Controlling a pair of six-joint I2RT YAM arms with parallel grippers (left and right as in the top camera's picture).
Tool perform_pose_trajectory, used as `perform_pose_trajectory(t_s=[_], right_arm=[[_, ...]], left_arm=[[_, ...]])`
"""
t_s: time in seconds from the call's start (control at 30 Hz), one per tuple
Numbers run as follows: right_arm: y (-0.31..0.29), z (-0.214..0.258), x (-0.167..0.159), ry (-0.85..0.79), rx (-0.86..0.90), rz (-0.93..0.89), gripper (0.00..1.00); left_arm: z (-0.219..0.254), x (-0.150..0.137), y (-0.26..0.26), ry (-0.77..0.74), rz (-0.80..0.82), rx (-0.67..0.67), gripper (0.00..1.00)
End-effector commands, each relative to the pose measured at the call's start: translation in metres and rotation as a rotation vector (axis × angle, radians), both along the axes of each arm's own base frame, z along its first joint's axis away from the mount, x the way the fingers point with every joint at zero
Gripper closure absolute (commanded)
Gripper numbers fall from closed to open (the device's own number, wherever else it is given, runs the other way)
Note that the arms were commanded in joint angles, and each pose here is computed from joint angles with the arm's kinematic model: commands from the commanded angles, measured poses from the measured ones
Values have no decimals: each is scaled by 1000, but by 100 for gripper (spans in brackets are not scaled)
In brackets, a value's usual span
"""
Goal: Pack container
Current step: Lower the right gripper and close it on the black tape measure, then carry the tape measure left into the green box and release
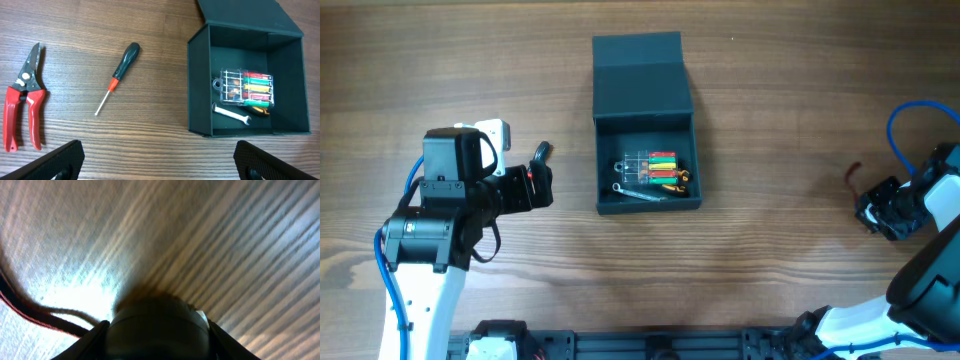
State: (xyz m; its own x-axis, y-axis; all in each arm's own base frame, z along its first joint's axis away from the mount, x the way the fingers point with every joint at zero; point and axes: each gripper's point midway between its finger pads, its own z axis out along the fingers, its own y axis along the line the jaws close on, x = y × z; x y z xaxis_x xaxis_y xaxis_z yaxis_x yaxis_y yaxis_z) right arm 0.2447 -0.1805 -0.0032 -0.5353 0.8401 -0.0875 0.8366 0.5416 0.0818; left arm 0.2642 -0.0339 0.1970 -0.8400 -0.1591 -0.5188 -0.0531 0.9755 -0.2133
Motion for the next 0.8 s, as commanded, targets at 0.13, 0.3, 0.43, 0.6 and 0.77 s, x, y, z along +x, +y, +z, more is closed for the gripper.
perform_pose_trajectory(t_s=[0.13, 0.3, 0.43, 0.6, 0.77], right_arm=[[6, 48, 19, -71, -9, 80, 96], [29, 135, 62, -223, -140, 318, 96], [84, 203, 93, -354, -239, 608, 96], [194, 256, 113, -520, -311, 1145, 96], [316, 261, 94, -674, -296, 1786, 96]], left_arm=[[7, 2, 2, -22, -10, 15, 0], [7, 2, 2, -22, -10, 15, 0], [7, 2, 2, -22, -10, 15, 0], [7, 2, 2, -21, -10, 15, 0], [7, 2, 2, -21, -10, 15, 0]])
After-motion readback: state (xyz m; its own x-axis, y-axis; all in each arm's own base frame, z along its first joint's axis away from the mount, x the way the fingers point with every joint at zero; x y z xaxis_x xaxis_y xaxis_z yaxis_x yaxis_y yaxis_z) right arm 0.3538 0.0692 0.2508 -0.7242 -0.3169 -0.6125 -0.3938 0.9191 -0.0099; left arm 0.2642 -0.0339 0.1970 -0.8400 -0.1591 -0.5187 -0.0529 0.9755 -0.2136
